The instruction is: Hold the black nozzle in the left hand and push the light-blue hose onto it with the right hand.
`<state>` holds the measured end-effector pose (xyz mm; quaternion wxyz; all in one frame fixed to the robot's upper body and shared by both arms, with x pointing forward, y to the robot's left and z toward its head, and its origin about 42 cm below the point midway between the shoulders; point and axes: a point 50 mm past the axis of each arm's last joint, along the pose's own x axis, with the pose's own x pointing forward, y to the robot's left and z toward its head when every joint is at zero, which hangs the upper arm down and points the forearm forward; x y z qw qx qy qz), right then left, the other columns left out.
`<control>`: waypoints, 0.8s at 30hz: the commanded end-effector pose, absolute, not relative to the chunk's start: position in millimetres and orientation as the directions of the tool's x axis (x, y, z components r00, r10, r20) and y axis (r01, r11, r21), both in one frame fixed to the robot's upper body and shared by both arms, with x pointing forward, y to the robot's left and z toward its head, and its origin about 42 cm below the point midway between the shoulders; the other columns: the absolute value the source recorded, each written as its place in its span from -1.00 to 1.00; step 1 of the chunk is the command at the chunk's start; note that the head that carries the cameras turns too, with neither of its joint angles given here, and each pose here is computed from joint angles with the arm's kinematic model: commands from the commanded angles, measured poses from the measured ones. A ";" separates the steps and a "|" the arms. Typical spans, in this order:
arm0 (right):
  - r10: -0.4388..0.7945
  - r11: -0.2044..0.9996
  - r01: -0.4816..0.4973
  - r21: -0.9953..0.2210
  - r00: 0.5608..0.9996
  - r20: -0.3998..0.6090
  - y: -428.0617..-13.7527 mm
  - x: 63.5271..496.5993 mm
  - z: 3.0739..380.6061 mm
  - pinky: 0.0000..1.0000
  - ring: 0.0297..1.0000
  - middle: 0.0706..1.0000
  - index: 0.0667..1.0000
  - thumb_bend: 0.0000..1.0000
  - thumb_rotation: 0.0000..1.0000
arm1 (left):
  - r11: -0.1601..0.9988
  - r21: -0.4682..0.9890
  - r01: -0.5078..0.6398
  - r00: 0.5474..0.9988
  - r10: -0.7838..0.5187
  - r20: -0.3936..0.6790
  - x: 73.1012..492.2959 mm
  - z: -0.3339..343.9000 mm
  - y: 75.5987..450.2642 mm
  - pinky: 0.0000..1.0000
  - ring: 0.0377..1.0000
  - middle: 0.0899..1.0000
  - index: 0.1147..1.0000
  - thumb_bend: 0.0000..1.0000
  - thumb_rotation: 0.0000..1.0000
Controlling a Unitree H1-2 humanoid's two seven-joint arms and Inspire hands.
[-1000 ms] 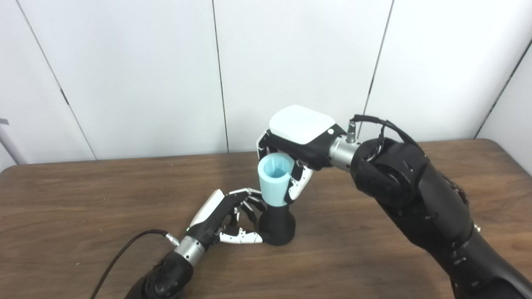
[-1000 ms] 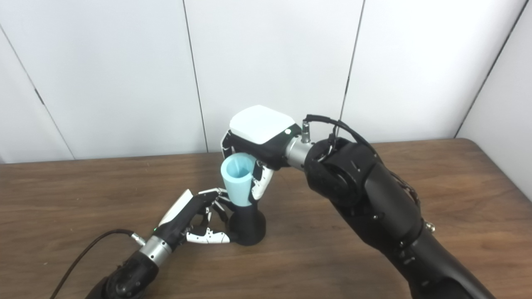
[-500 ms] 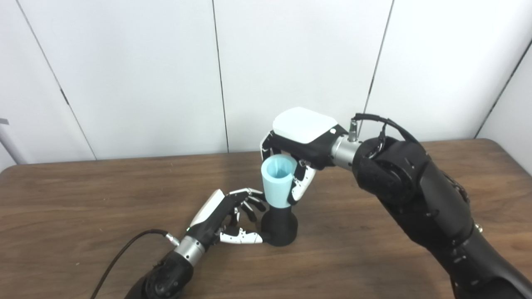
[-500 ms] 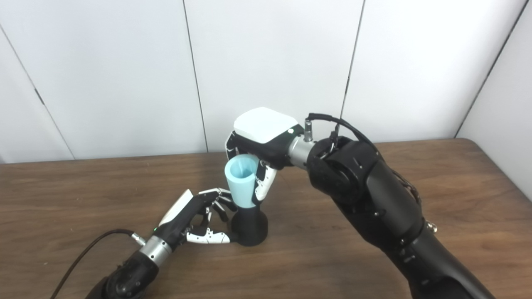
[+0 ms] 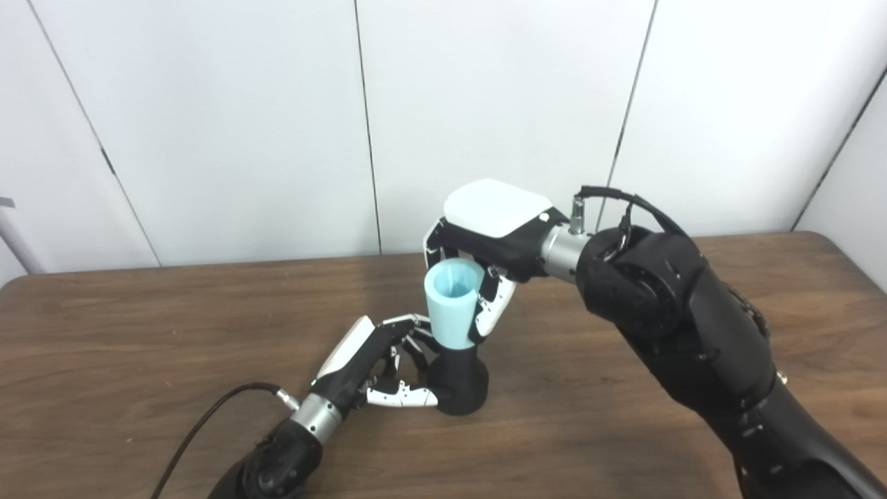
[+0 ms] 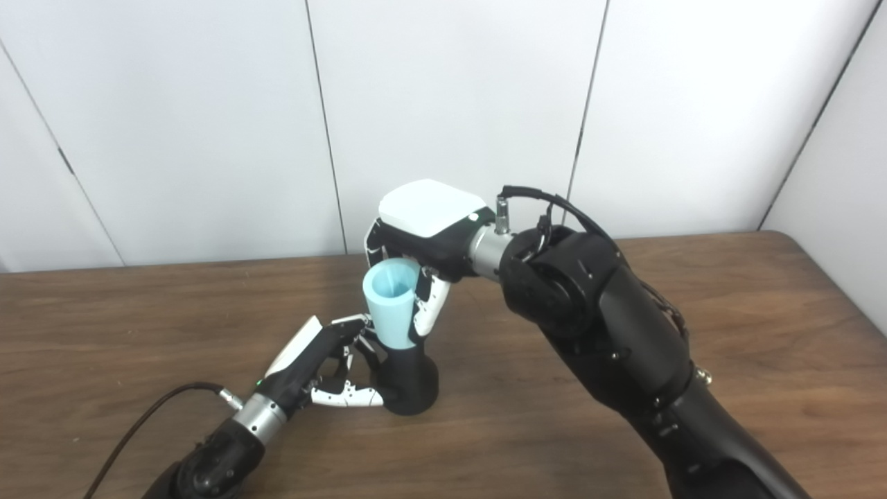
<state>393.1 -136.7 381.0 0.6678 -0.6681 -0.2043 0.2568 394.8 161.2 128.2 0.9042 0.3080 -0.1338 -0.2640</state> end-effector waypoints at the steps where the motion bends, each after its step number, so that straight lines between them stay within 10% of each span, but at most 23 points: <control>1: 0.622 -0.001 0.039 -0.999 0.782 0.030 -136.2 389.9 413.6 -0.75 -0.62 -0.14 -0.11 0.06 -1.00 | 0.589 0.607 0.534 0.812 -0.558 -0.173 369.7 75.8 168.8 -0.24 -0.07 0.15 0.14 0.73 -0.38; 24: 0.631 0.017 0.065 -0.998 0.774 0.061 -140.8 389.2 415.7 -0.71 -0.58 -0.14 -0.11 0.06 -1.00 | 0.589 0.607 0.533 0.812 -0.557 -0.172 368.5 76.7 169.3 -0.24 -0.07 0.15 0.14 0.74 -0.38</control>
